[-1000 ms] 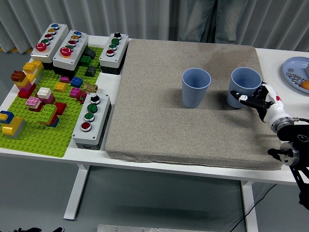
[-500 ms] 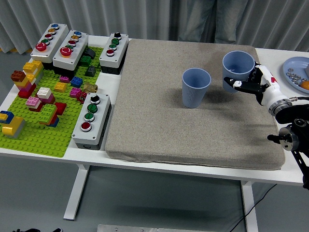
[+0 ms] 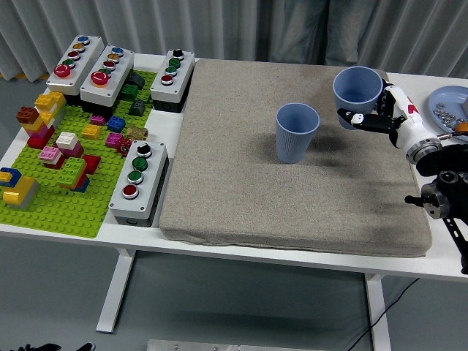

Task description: Pick cup pour cup place

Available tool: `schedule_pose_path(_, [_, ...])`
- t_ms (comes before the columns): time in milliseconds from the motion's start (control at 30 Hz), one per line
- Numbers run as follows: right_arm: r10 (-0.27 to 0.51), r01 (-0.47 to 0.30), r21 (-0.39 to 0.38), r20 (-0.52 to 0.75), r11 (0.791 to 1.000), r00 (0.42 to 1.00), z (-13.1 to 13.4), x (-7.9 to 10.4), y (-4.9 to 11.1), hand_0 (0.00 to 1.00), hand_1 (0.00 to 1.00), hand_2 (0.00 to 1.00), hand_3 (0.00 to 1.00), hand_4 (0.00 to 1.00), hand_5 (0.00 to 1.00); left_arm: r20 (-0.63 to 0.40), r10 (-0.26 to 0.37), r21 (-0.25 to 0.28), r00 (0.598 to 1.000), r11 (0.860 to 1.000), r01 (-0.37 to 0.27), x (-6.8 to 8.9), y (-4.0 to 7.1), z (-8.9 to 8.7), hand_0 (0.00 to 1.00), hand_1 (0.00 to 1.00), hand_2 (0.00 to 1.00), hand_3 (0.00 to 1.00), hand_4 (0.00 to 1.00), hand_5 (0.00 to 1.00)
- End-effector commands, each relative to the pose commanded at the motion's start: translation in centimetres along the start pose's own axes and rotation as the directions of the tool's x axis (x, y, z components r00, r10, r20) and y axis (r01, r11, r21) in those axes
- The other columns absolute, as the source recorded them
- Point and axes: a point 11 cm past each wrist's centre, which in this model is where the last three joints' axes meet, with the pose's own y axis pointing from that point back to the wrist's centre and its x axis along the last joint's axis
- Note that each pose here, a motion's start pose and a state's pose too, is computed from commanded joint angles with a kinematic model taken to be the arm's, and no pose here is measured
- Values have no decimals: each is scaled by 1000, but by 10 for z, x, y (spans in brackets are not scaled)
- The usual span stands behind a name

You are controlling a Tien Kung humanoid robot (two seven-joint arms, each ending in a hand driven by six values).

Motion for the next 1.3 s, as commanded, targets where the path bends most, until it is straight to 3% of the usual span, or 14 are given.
schedule_pose_path(733, [20, 20, 129, -302, 991, 953, -24, -23, -1, 887, 769, 667, 680, 693, 96, 1, 0, 0, 1000, 1000, 0, 0, 0, 1, 777, 762, 816, 646, 505, 998])
schedule_pose_path(1300, [46, 38, 190, -422, 981, 905, -34, -32, 0, 887, 769, 662, 678, 688, 97, 1, 1, 0, 1000, 1000, -1, 1, 0, 1, 778, 762, 816, 646, 505, 998])
